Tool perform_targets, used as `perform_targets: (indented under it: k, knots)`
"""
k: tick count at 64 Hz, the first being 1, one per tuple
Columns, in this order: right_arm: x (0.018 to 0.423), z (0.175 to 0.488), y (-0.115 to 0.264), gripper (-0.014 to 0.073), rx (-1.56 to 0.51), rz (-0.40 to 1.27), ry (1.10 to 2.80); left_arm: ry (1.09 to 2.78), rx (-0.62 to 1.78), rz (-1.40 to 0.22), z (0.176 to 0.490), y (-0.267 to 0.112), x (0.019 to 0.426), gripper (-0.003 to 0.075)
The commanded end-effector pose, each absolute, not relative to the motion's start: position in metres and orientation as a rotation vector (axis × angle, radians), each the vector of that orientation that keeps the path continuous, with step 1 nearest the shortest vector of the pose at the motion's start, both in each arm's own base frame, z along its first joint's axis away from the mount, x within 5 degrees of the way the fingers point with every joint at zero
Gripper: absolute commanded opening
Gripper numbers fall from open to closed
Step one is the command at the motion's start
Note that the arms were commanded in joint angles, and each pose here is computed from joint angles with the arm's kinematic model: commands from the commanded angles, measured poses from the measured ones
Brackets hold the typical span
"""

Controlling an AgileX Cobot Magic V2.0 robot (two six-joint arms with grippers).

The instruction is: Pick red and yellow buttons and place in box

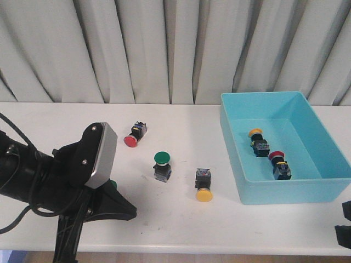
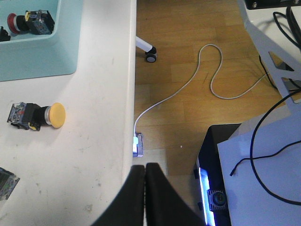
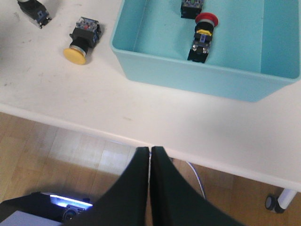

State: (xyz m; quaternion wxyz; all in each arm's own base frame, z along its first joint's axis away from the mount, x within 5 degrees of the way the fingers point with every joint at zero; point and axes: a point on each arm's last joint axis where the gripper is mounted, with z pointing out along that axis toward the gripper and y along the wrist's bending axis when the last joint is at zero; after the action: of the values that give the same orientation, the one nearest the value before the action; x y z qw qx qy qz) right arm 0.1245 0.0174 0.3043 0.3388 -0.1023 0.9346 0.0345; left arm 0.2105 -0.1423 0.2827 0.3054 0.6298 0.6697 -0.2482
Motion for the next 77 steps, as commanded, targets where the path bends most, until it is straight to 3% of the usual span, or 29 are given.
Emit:
perform_targets:
  k: [1, 42, 57, 77]
  knots:
    - [0.127, 0.314, 0.017, -0.0008, -0.256, 0.091, 2.378, 1.732, 1.607, -0.684, 0.299, -0.146, 0.209, -0.0008]
    - [0.127, 0.314, 0.017, -0.0008, -0.255, 0.091, 2.374, 1.732, 1.606, -0.682, 0.299, -0.146, 0.209, -0.0008]
    - [0.127, 0.314, 0.017, -0.0008, -0.255, 0.091, 2.374, 1.695, 1.592, -0.575, 0.310, -0.140, 0.204, -0.0008]
    - [0.127, 0.314, 0.017, -0.0008, -0.255, 0.091, 2.374, 1.908, 0.943, -0.225, 0.327, -0.094, 0.185, -0.0006]
